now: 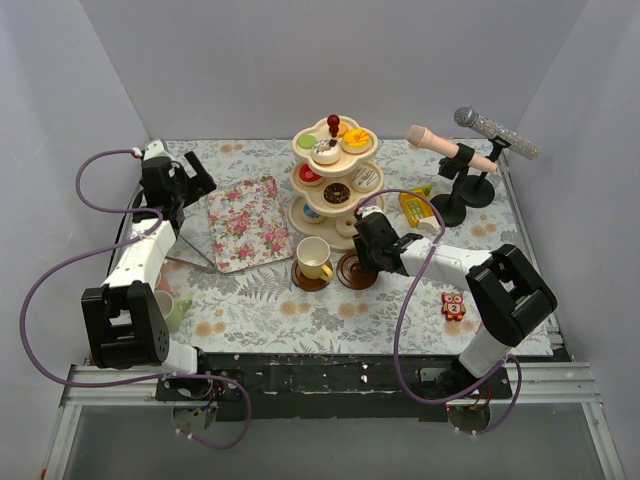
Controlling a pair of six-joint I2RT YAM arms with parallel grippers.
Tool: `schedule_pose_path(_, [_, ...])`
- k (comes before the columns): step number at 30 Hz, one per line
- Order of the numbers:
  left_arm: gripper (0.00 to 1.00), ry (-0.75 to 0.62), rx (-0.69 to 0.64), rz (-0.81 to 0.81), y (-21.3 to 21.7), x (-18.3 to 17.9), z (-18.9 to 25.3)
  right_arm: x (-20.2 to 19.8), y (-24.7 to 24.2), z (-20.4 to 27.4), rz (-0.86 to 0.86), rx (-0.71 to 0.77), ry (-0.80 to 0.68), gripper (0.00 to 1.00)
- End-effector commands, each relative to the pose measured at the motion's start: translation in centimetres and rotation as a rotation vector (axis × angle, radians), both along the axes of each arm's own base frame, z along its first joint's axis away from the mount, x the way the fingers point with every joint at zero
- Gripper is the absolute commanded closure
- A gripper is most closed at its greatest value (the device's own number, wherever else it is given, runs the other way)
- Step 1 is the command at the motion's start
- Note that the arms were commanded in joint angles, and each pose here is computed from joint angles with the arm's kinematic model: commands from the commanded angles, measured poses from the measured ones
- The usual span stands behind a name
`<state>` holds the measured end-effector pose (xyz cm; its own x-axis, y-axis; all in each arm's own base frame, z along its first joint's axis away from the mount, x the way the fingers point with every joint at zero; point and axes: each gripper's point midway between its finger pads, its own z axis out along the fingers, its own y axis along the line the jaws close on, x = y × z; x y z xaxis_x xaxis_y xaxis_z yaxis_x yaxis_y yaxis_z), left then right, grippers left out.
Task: Serve the afternoon tea
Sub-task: Move the coaster to the center of the board.
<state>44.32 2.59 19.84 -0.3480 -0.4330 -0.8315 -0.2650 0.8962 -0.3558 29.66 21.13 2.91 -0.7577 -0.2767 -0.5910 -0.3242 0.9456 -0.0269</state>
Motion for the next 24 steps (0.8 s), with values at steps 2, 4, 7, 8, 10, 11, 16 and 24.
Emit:
schedule_pose_path(2, [0.02,-0.027,0.015,0.008,0.4,0.4,1.2,0.6,-0.9,1.0,-0.016,-0.040,-0.024,0.49])
schedule_pose_path(4, [0.02,-0.026,0.015,0.005,0.3,0.4,1.1,0.5,-0.6,1.8,-0.005,-0.015,-0.031,0.45])
schedule_pose_path(7, [0.02,-0.027,0.016,0.006,0.3,0.3,1.2,0.6,0.0,3.6,0.015,0.032,-0.060,0.40])
schedule_pose_path(8, [0.02,-0.031,0.018,0.012,0.4,0.3,1.4,0.7,0.1,4.2,0.016,0.041,-0.070,0.40])
schedule_pose_path(10, [0.02,-0.036,0.021,0.018,0.5,0.3,1.5,0.7,0.5,5.8,0.036,0.067,-0.093,0.38])
schedule_pose_path(11, [0.02,-0.037,0.021,0.021,0.6,0.3,1.6,0.7,0.6,6.4,0.046,0.073,-0.102,0.38])
schedule_pose_path(16, [0.02,-0.033,0.054,0.056,0.9,0.0,1.9,0.5,1.3,11.9,0.088,0.132,-0.215,0.37])
schedule_pose_path(24, [0.02,0.156,0.030,0.230,2.9,-6.0,-0.5,0.5,2.9,18.9,0.140,0.244,-0.384,0.39])
